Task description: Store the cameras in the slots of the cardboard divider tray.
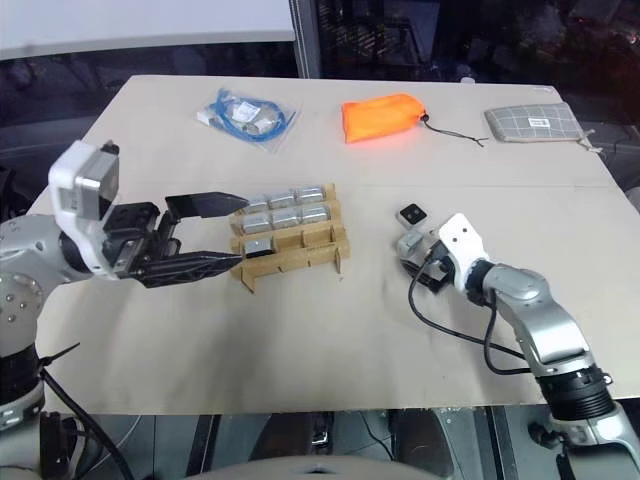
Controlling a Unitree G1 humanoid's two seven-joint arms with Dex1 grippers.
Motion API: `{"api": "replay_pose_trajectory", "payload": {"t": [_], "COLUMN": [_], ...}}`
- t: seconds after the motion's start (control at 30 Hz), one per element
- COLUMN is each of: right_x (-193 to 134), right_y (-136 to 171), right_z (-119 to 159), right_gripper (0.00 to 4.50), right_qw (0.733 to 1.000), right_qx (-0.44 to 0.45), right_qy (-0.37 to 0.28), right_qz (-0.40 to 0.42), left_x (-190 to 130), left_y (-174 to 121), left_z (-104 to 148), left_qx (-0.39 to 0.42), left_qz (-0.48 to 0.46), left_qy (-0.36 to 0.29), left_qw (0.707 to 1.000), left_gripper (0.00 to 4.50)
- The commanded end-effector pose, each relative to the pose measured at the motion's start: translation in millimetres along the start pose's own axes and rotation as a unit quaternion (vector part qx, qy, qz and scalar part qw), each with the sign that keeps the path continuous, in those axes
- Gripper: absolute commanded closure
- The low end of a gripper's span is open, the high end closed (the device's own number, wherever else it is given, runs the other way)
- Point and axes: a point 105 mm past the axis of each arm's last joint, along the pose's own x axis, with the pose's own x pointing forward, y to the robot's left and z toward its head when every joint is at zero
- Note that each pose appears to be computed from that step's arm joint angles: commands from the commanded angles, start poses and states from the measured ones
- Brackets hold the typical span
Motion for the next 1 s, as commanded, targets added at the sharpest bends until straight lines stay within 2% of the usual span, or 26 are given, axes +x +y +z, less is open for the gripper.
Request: {"api": "replay_pose_trajectory", "payload": {"t": [0.03,0.1,0.27,0.57,0.77,0.8,0.87,1.0], "right_x": [-13.3,-13.4,-3.5,20.3,29.5,30.5,32.3,33.5], "right_y": [-10.7,-17.8,-24.9,-36.0,-34.5,-33.5,-32.8,-32.7], "right_z": [21.4,24.8,30.8,40.6,44.1,44.5,44.8,44.0], "right_gripper": [0.0,0.0,0.0,0.0,0.0,0.4,0.78,2.71], "right_qw": [0.988,0.972,0.935,0.877,0.857,0.854,0.849,0.845], "right_qx": [-0.141,-0.219,-0.308,-0.395,-0.414,-0.417,-0.423,-0.425], "right_qy": [0.008,0.022,0.034,0.056,0.058,0.057,0.059,0.061], "right_qz": [0.058,0.088,0.173,0.266,0.301,0.306,0.311,0.318], "left_x": [3.3,2.9,-0.5,-14.6,-19.4,-19.8,-20.6,-21.0], "left_y": [-9.4,-10.4,-12.4,-7.1,-13.5,-13.7,-14.1,-15.3], "left_z": [5.5,2.4,-3.2,-18.7,-21.7,-21.9,-22.2,-21.7], "left_qx": [0.016,0.012,0.014,0.054,0.047,0.048,0.048,0.047], "left_qz": [-0.005,0.002,0.019,0.091,0.104,0.106,0.109,0.11], "left_qy": [0.002,0.01,0.037,0.13,0.131,0.132,0.132,0.13], "left_qw": [1.0,1.0,0.999,0.986,0.985,0.984,0.984,0.984], "left_gripper": [0.02,0.02,0.02,0.02,0.02,0.0,0.0,0.0]}}
